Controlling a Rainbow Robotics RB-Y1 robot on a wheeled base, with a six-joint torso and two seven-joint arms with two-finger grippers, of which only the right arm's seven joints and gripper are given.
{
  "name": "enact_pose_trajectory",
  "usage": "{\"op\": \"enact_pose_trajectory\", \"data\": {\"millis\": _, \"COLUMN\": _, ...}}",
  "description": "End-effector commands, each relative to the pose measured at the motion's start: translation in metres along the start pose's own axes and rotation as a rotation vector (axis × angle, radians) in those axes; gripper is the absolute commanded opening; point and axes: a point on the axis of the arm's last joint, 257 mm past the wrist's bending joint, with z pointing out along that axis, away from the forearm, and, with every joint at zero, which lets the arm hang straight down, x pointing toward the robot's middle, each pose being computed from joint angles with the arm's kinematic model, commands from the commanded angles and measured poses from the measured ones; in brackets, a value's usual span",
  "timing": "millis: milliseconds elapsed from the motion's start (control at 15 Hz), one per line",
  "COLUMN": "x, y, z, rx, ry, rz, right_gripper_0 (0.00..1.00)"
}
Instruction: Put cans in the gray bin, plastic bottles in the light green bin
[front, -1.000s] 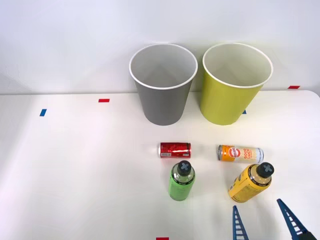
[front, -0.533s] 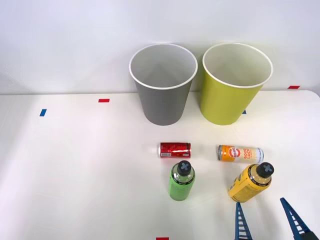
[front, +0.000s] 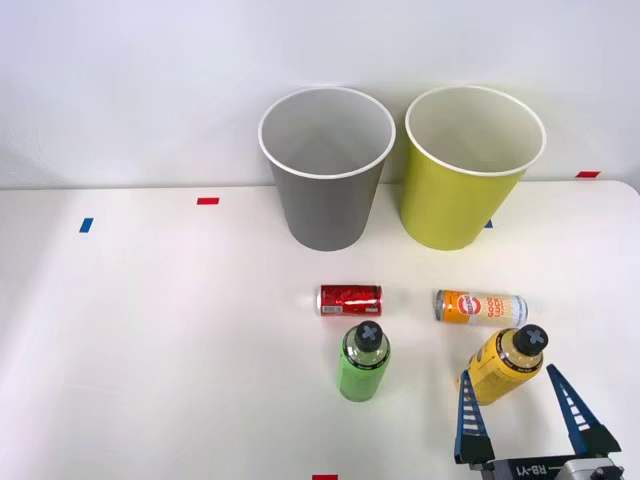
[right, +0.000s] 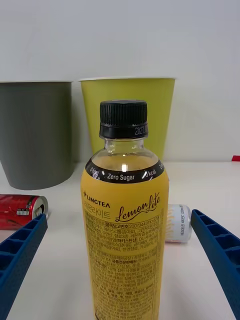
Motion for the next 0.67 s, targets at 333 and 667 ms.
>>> {"op": "enact_pose_trajectory", "data": {"millis": 333, "x": 0.001, "y": 0.0, "z": 0.042, "rx": 0.011, "ry": -0.003, "rz": 0.0, "right_gripper_0": 1.0}}
{"op": "enact_pose_trajectory", "data": {"millis": 667, "x": 0.005, "y": 0.0, "z": 0.05, "rx": -0.002, "ry": 0.018, "rz": -0.017, "right_gripper_0": 1.0}}
